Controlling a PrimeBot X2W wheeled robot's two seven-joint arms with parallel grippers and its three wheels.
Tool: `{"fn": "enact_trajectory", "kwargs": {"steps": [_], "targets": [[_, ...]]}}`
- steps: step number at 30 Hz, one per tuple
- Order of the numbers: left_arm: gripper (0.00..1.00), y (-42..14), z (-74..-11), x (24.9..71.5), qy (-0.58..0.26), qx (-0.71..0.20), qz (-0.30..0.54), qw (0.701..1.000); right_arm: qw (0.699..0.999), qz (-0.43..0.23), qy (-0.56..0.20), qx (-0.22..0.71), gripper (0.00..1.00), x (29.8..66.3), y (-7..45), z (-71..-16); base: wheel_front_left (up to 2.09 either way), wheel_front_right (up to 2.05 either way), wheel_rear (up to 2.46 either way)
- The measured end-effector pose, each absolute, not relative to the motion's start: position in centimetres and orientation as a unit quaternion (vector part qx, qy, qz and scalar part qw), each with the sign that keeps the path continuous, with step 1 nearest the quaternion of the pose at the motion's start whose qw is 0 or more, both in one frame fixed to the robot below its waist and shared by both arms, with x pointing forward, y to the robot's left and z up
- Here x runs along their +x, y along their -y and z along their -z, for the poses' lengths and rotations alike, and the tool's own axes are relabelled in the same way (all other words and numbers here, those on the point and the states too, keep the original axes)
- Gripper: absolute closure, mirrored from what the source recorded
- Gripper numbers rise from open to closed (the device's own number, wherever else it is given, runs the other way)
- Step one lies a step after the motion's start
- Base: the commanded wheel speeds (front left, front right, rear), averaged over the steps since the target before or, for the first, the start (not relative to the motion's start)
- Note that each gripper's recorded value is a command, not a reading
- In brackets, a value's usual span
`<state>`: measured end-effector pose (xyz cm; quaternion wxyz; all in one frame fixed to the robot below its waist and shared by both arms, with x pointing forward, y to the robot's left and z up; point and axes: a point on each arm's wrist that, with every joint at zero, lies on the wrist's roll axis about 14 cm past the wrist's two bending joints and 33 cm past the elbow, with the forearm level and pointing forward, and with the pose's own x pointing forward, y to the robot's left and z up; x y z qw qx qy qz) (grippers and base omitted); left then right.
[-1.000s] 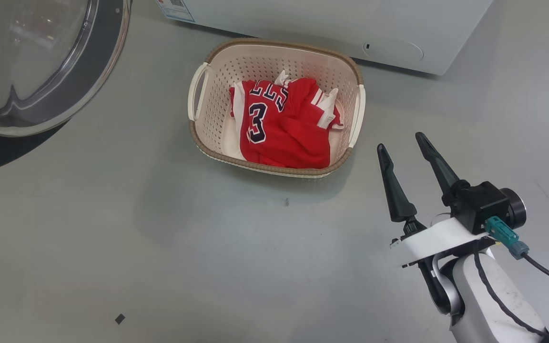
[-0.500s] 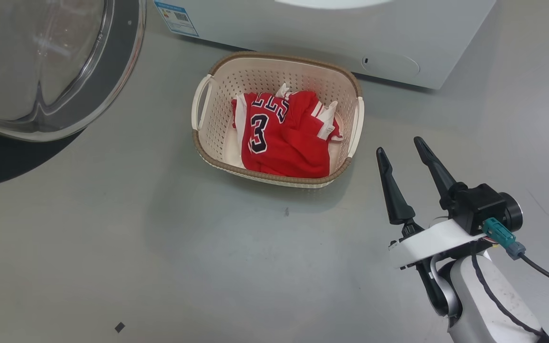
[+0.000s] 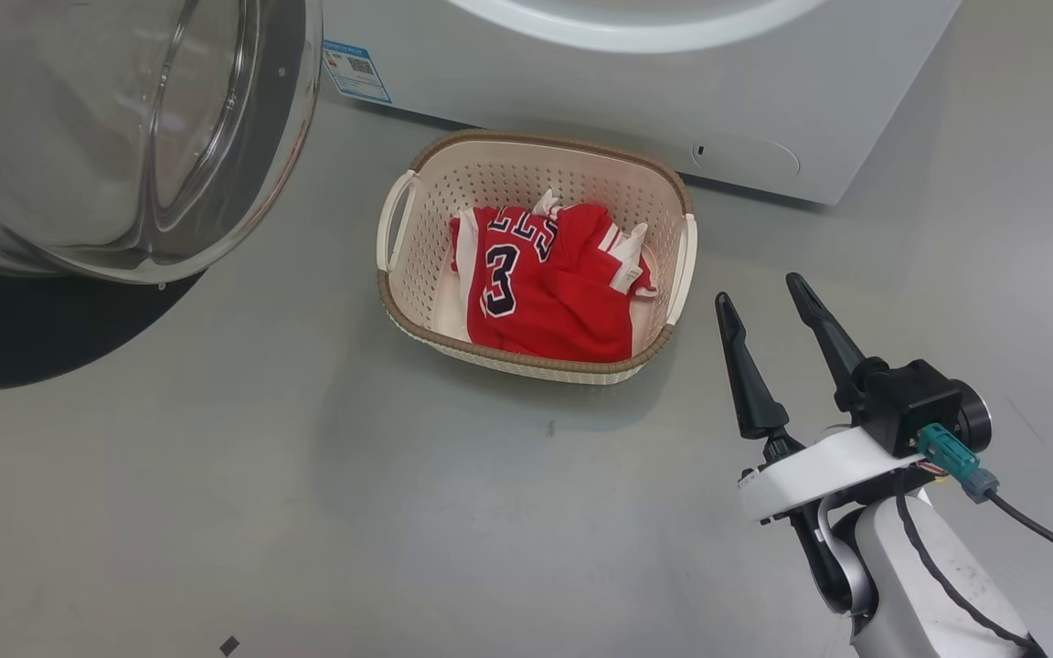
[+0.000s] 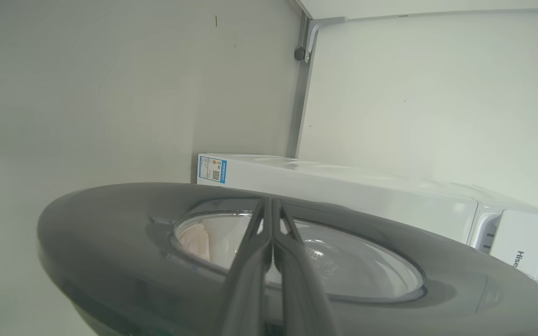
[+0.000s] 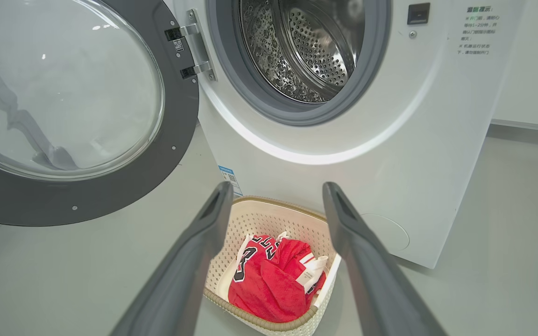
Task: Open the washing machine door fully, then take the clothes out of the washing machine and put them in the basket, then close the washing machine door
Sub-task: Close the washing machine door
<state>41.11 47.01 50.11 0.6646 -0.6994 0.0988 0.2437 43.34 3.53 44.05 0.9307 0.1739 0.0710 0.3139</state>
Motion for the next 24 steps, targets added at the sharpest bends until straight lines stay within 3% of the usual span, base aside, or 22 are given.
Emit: {"fn": "enact_trajectory", "kwargs": {"steps": [13,24], "targets": [[1.0,-41.9,-49.7,41.3,-0.169,-0.708,-0.134,0.672,0.929,-0.322,-0.063,0.174,0.0,42.6,-4.0,-45.0,0.0,0.0,0.0],[1.0,-38.6,-48.8,40.0,-0.215,-0.715,-0.074,0.661,0.925,-0.333,-0.062,0.174,0.0,41.8,-4.7,-45.5,0.0,0.0,0.0]]}}
